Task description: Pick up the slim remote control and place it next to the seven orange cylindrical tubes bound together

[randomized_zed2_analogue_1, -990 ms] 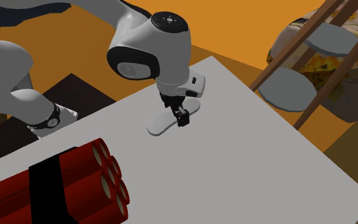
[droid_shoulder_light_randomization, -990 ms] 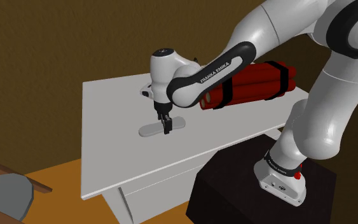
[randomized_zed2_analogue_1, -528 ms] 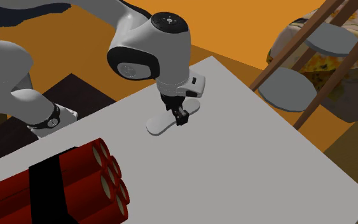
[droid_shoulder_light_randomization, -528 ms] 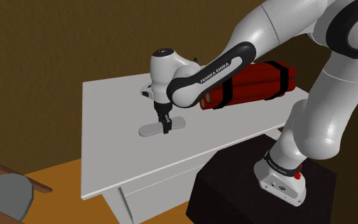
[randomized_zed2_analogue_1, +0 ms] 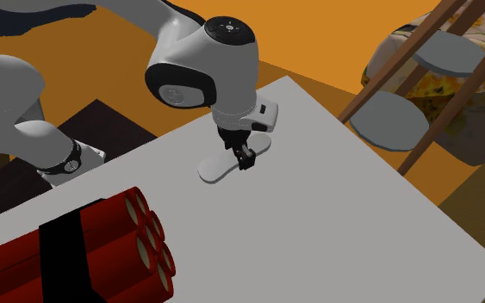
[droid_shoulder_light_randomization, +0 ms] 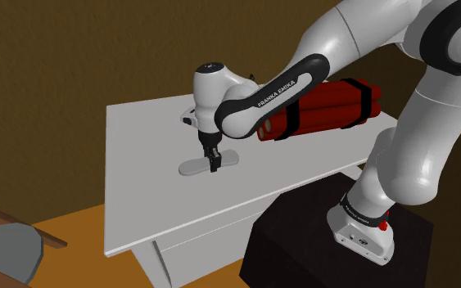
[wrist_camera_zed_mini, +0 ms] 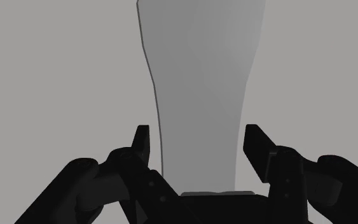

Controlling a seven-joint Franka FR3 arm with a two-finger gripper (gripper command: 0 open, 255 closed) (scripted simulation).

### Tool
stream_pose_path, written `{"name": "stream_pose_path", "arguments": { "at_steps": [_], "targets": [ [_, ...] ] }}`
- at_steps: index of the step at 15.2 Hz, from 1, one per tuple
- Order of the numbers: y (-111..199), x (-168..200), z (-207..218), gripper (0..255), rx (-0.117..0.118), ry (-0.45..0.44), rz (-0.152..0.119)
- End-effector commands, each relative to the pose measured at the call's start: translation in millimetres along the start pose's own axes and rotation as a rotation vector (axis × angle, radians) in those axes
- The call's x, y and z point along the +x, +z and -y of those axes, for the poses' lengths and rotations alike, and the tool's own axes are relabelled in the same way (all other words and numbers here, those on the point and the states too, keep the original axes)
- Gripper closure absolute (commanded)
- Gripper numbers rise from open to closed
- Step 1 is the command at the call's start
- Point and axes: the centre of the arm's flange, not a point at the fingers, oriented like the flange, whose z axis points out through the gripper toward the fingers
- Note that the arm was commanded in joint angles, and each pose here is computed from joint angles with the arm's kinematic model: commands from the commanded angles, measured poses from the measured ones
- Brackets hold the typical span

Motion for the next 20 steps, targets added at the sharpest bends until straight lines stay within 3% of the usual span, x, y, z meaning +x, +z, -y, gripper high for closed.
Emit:
{"name": "stream_pose_path", "arguments": {
  "at_steps": [1,20],
  "targets": [
    [-5.5,0.0,-0.1,255,0.000,0.000,0.000],
    [-105.7,-1.1,-2.1,255,0.000,0.000,0.000]
  ]
}}
